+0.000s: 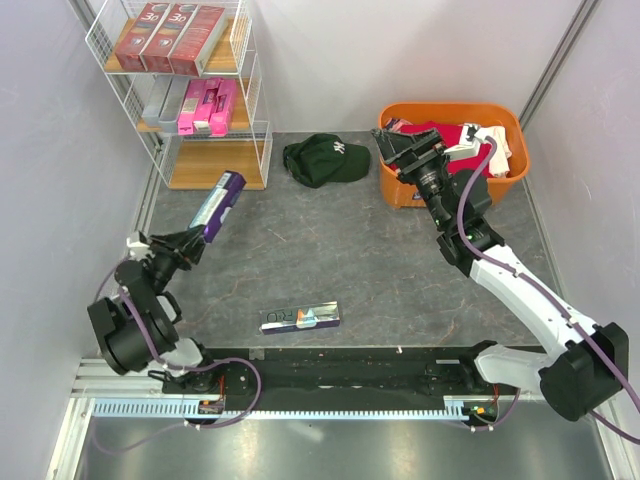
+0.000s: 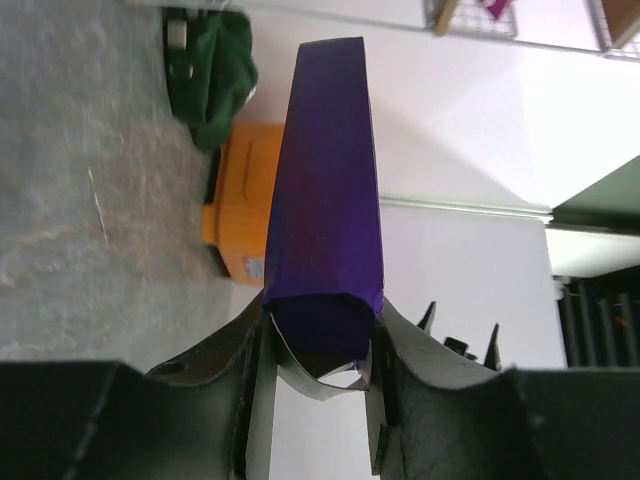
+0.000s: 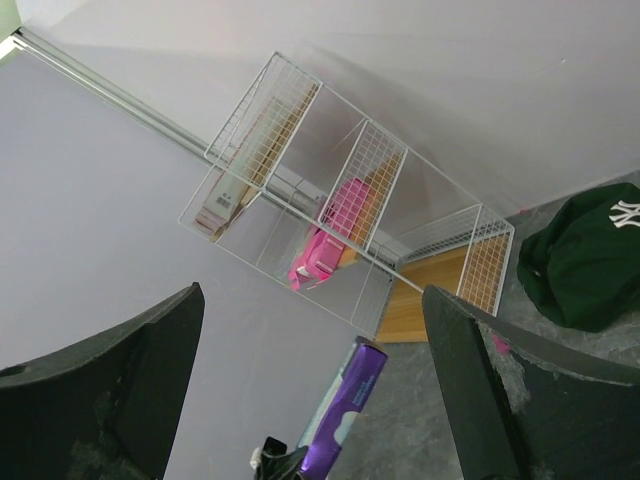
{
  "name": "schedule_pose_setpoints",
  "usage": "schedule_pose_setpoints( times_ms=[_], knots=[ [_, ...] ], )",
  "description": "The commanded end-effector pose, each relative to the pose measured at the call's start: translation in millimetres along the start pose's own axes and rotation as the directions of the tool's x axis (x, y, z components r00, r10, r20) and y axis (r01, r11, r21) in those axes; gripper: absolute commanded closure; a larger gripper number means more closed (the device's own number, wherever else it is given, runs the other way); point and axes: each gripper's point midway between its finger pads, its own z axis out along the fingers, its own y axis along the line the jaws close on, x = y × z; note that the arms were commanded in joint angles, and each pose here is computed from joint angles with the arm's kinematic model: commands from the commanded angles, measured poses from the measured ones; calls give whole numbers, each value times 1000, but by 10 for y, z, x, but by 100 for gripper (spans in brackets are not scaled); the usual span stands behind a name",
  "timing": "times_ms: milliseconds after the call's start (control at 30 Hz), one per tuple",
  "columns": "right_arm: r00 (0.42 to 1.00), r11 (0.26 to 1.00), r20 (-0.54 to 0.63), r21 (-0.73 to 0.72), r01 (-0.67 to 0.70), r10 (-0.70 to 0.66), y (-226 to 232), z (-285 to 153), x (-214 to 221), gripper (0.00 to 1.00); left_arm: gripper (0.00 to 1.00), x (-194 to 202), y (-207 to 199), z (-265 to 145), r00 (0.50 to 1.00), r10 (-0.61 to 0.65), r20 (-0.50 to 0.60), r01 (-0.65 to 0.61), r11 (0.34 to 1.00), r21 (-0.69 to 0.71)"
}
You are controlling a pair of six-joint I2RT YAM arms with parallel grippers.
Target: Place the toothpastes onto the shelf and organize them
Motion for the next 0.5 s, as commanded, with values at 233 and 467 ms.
schedule_pose_setpoints(
  times_ms=[233,467],
  knots=[
    [1000,999,-15,-41,-6,6,65,42,31,2,86,-501,-288,-148,858,471,202,-428,876,-223],
    [1000,999,-31,-37,-8,7,10,68,68,2,86,-662,-259,-67,880,430,201,-380,892,-244]
  ],
)
